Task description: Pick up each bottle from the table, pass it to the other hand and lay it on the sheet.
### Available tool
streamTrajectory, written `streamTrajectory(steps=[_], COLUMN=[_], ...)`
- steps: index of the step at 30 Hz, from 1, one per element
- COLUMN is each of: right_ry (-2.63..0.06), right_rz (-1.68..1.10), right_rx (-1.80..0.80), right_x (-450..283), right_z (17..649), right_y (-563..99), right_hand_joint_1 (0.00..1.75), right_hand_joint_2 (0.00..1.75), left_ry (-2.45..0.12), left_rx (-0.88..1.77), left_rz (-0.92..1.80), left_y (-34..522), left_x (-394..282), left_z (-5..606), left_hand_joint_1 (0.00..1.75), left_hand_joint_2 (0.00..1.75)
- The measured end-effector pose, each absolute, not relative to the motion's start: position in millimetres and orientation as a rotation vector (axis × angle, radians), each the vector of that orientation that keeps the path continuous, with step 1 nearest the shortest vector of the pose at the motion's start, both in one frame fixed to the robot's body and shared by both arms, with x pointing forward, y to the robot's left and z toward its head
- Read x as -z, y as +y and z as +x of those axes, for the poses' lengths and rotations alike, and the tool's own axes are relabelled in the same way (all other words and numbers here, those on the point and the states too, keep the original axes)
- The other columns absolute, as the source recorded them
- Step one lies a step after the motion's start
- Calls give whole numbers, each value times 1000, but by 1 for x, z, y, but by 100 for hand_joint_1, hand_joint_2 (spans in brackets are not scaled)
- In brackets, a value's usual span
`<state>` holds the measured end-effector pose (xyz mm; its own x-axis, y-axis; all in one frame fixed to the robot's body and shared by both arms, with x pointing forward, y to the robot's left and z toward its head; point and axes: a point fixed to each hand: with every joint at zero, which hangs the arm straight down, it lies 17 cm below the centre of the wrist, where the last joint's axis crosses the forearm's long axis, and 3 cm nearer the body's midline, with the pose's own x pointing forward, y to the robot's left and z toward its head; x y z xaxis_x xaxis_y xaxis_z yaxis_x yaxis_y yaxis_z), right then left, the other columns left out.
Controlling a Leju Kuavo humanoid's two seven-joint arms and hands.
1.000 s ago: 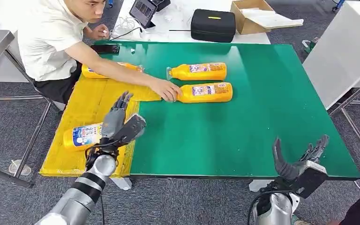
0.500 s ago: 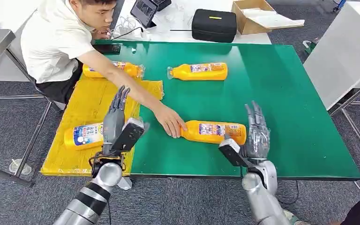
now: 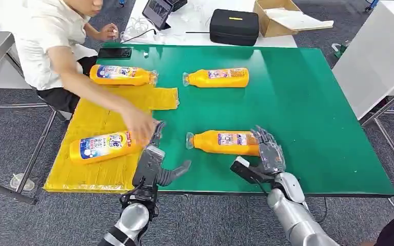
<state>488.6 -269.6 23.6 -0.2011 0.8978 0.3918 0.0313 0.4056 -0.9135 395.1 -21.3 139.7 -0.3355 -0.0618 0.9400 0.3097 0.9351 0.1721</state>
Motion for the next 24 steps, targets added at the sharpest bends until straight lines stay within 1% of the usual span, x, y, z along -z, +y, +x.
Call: streamTrajectory(steps=[9,16,24], right_ry=[-1512,-1480,-1441], right_rz=[-808,-941,-997], right_rx=[-1068,-1165,-1213], right_x=[-10,-20,-24], right_z=[489,500,507], right_y=[-262,-264,-264], right_hand_joint_1=[0,0,0], right_hand_joint_2=[175,175,175], left_ry=[-1904,-1910,-1918], left_rx=[364,367,360], left_rz=[-221,-236,-228], left_y=[-28,-33,-32], left_x=[-154,-157,-159], left_z=[388,385,386], left_hand_joint_1=[0,0,0], left_hand_joint_2=[175,175,175])
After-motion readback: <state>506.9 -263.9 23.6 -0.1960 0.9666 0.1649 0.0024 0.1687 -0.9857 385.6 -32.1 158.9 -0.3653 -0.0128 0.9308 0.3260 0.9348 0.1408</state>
